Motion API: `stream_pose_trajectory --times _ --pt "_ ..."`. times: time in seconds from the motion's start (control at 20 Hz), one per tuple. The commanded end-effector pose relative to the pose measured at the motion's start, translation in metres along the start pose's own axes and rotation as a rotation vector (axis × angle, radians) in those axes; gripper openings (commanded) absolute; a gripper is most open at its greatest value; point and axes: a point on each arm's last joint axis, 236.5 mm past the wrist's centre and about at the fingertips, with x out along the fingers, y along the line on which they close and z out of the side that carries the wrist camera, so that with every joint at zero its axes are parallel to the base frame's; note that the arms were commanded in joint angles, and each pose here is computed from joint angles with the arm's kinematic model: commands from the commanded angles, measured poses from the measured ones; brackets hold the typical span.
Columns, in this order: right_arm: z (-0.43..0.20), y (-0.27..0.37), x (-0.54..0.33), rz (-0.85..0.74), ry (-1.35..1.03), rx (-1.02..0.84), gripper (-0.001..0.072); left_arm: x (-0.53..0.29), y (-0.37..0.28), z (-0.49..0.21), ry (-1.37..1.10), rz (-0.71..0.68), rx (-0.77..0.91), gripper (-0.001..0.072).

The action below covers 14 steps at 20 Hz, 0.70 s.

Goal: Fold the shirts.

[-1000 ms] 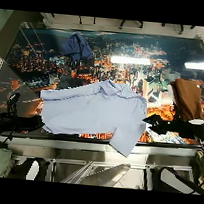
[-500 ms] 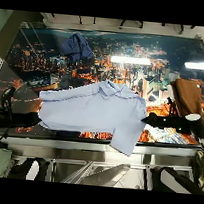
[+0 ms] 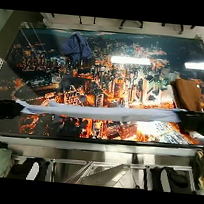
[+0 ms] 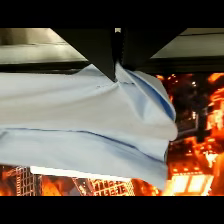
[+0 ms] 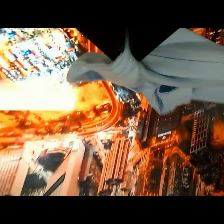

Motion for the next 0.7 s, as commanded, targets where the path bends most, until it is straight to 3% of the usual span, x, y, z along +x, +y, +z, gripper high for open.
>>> stream_pose_trajectory --times 0.0,0.2,0.35,0.65 --pt "0.03 0.011 -0.095 -0.146 -0.138 -0.102 0.0023 -0.084 0.002 0.014 -0.133 0.125 0.08 0.0013" --pt "0.087 0.032 -0.175 -0.217 -0.304 -0.198 0.0023 -0.187 0.001 0.055 -0.39 0.171 0.093 0.0012" --pt "0.115 0.046 -0.212 -0.223 -0.394 -0.203 0.0023 -0.248 -0.011 0.085 -0.59 0.077 0.118 0.0012" --pt "0.127 0.06 -0.259 -0.261 -0.533 -0.235 0.0022 -0.268 -0.013 0.092 -0.659 0.026 0.118 0.0011"
